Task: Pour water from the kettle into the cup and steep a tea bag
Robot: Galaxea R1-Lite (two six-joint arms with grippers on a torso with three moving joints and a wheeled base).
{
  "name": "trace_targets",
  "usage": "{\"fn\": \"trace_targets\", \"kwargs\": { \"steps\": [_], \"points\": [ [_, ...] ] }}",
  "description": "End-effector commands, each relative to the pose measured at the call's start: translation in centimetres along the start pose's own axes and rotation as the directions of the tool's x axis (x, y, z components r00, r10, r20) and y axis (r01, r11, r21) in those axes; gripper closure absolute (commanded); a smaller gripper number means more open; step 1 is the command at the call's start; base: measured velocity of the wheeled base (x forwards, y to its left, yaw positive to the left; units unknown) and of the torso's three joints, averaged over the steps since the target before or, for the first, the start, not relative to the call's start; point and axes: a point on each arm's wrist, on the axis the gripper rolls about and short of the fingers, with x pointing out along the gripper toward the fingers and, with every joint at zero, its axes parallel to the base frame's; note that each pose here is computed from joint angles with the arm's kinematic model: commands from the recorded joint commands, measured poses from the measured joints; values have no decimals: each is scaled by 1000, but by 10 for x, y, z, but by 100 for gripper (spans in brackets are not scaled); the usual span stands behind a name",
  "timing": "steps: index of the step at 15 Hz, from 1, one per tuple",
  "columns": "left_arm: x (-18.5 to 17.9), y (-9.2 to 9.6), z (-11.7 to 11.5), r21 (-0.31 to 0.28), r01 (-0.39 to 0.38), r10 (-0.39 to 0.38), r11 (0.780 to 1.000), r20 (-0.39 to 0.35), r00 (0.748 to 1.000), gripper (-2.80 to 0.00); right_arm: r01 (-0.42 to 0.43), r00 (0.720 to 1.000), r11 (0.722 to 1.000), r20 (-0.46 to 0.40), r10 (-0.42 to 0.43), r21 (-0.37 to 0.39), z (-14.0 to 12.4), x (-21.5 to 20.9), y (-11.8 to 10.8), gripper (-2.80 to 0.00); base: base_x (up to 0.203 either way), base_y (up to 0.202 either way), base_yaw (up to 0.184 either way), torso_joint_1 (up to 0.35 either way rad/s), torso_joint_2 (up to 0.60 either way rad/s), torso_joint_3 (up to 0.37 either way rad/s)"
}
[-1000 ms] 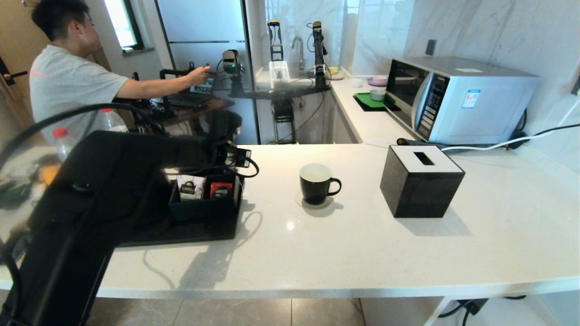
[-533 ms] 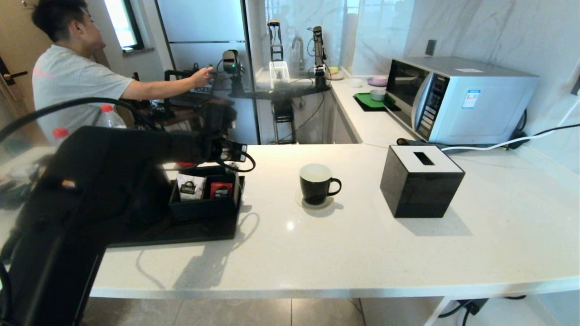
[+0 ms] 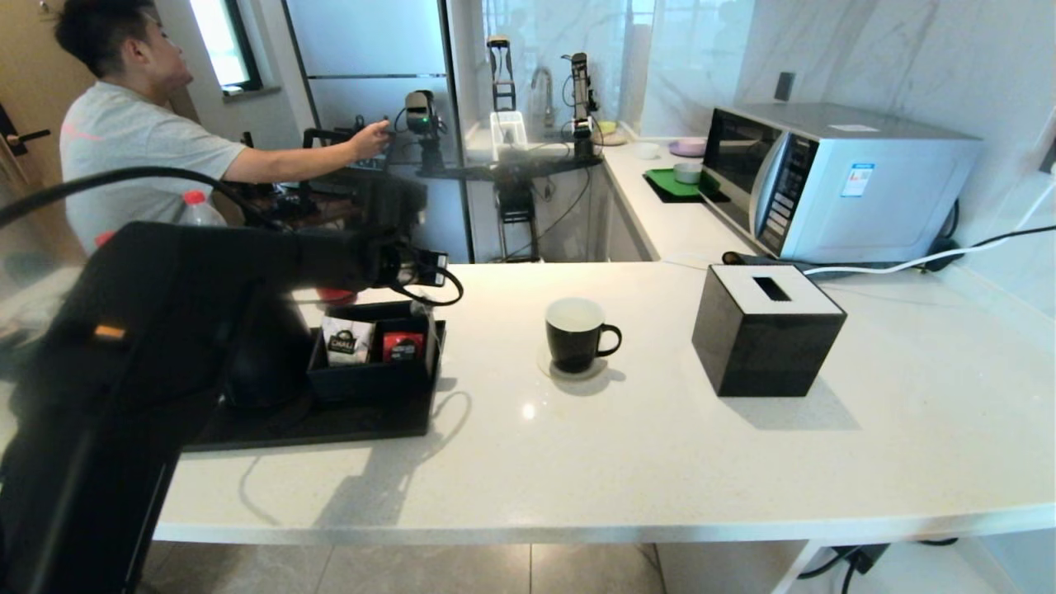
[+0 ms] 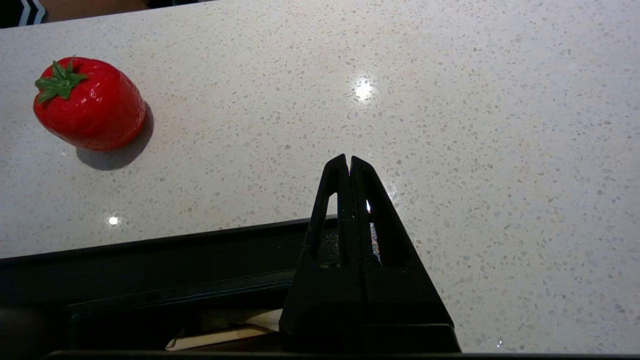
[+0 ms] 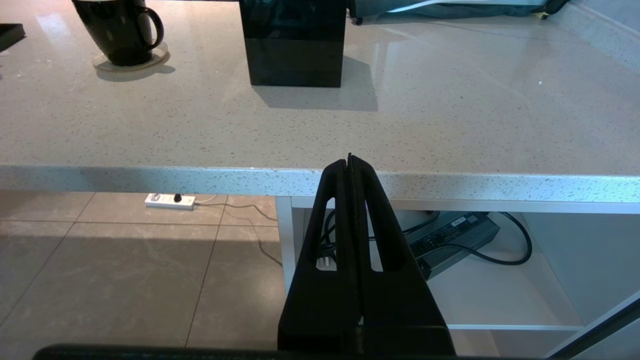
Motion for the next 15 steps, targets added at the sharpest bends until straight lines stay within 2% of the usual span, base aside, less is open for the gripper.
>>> {"fn": "trace_targets", "kwargs": {
  "steps": [1, 7, 8, 13, 15],
  "points": [
    [-8, 3, 6, -7, -1, 1, 1000, 10, 1000, 0, 0, 1000, 1000, -1, 0, 0, 0, 0, 0, 0, 0, 0, 0, 0, 0, 0],
    [-13, 1, 11, -6, 7, -7, 1000, 28, 1000, 0, 0, 1000, 1000, -1, 0, 0, 0, 0, 0, 0, 0, 0, 0, 0, 0, 0],
    [-14, -1, 11, -4, 8, -7, 1000, 28, 1000, -280, 1, 1000, 1000, -1, -1, 0, 0, 0, 0, 0, 0, 0, 0, 0, 0, 0],
    [-16, -3, 11, -2, 15, -15, 1000, 25, 1000, -280, 1, 1000, 1000, -1, -1, 0, 0, 0, 0, 0, 0, 0, 0, 0, 0, 0],
    [-21, -2, 10, 8, 21, -21, 1000, -16, 1000, -280, 0, 1000, 1000, -1, 0, -1, 0, 0, 0, 0, 0, 0, 0, 0, 0, 0]
  ]
}}
